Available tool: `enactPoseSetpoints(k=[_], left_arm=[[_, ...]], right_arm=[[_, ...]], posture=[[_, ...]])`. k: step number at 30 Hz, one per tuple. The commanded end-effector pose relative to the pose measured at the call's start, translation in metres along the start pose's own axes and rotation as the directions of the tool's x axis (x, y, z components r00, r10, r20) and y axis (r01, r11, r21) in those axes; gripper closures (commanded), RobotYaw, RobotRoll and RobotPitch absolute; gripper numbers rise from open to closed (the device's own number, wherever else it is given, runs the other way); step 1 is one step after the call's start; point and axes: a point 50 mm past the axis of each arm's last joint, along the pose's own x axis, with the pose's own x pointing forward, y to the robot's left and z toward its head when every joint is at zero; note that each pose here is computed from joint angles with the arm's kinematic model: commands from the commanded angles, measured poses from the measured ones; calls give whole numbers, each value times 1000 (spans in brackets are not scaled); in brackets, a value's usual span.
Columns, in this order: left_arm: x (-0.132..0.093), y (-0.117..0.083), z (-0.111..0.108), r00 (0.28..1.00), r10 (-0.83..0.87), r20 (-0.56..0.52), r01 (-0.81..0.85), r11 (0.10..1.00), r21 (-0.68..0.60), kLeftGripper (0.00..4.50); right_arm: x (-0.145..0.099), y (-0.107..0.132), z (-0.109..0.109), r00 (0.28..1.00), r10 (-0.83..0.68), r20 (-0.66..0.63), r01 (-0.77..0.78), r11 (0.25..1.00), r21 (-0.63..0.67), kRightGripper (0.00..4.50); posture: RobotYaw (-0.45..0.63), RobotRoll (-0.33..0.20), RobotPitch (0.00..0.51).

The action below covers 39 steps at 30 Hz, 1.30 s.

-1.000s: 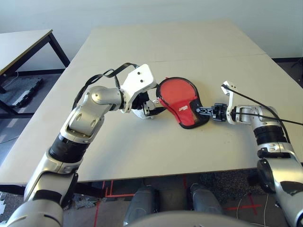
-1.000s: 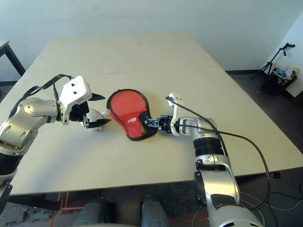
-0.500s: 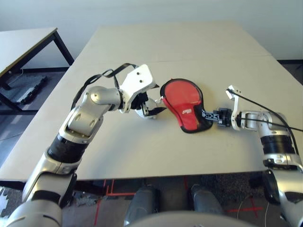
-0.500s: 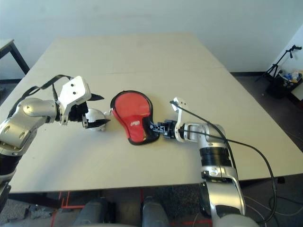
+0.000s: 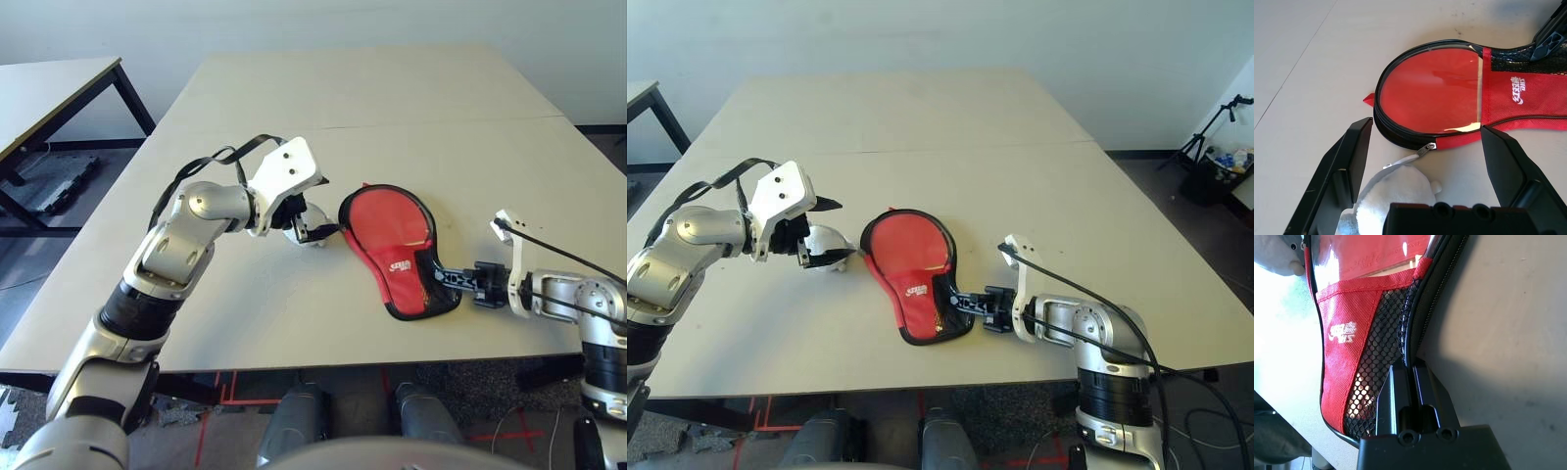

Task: Store the ping-pong paddle in its case and zip it.

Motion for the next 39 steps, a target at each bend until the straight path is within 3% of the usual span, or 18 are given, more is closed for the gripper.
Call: enactPoseSetpoints(k=[1,8,19,23,27,30,39], left_arm=[[3,-2,-4,1000,-4,-14,4,1000,-6,0],[3,-2,-5,1000,0,-16,0,1000,-9,0],[2,-2,-5,1000,-1,-18,0,1000,-10,0],[3,-1,-6,1000,1,-18,-1,1000,-11,0],[2,-1,-6,1000,-1,-19,0,1000,-12,0],[2,0,-6,1000,1,-22,-2,1000,-12,0],[-7,9,-13,997,45,-56,-46,999,-11,0]], right_arm=[[0,0,-10,999,-1,-46,3,1000,28,4488],[-6,-1,-2,1000,-14,3,14,998,-59,4488],[-77,-26,39,998,0,69,20,961,-278,1244],[-83,-36,52,996,-47,70,71,920,-385,30],[-75,-37,89,986,-91,139,152,836,-527,30],[-67,-30,110,983,-9,185,137,704,-697,30],[-26,-17,139,995,94,35,-13,462,-887,30]], posture=[[46,0,23],[50,0,25],[44,0,24],[39,0,21],[33,0,18],[38,0,18],[45,0,23]])
